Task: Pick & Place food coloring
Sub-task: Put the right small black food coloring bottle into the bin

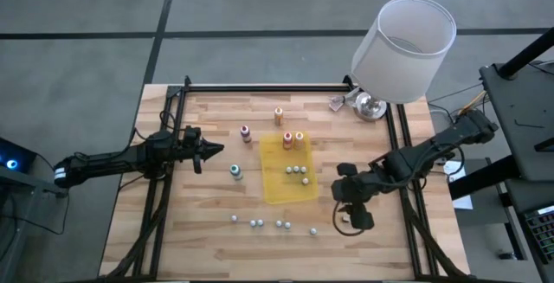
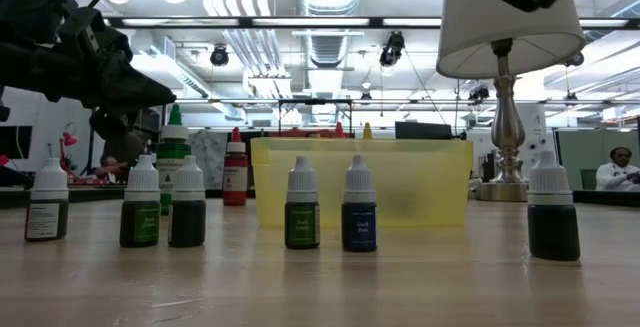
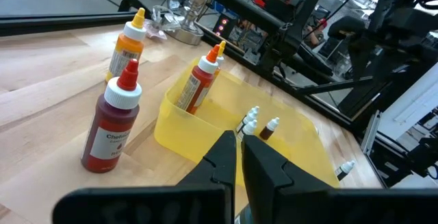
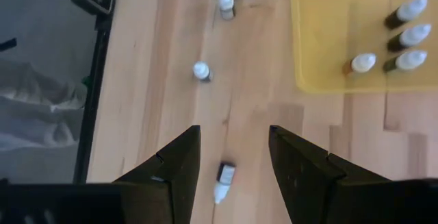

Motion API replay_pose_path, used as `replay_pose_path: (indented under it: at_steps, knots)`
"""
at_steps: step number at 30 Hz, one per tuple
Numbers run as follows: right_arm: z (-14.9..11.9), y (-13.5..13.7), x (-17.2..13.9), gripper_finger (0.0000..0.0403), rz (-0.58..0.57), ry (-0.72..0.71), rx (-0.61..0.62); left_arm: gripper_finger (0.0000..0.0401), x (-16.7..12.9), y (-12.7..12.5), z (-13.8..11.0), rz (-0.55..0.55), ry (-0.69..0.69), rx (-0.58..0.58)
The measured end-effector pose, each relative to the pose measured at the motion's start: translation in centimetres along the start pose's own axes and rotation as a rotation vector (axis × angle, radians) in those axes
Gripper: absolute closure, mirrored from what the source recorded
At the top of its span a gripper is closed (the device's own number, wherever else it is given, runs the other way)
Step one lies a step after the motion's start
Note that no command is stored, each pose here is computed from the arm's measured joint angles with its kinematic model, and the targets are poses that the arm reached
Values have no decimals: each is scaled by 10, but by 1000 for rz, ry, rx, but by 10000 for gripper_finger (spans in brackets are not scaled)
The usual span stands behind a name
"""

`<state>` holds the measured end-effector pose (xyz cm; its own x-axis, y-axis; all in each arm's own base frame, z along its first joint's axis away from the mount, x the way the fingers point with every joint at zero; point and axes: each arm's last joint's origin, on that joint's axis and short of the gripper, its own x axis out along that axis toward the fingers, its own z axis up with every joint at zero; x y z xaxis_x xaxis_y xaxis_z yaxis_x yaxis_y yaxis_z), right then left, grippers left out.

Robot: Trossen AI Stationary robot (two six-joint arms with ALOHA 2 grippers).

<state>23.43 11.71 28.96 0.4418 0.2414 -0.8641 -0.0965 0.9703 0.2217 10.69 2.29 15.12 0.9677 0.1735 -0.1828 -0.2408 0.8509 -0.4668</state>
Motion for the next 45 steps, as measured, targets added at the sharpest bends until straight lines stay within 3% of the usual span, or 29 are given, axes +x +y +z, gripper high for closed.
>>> replay_pose_path:
  at_steps: [7,15,28,37,45]
  knots:
    - [-14,4,6,238,-8,16,66,401,0,0,0,0,0,0]
    - [-11,12,7,238,33,-33,47,401,0,0,0,0,0,0]
    - [28,32,20,239,37,-41,-48,401,0,0,0,0,1,0]
    - [53,46,49,239,26,-5,-139,401,0,0,0,1,1,0]
    - [56,48,85,239,3,80,-131,401,0,0,0,0,2,0]
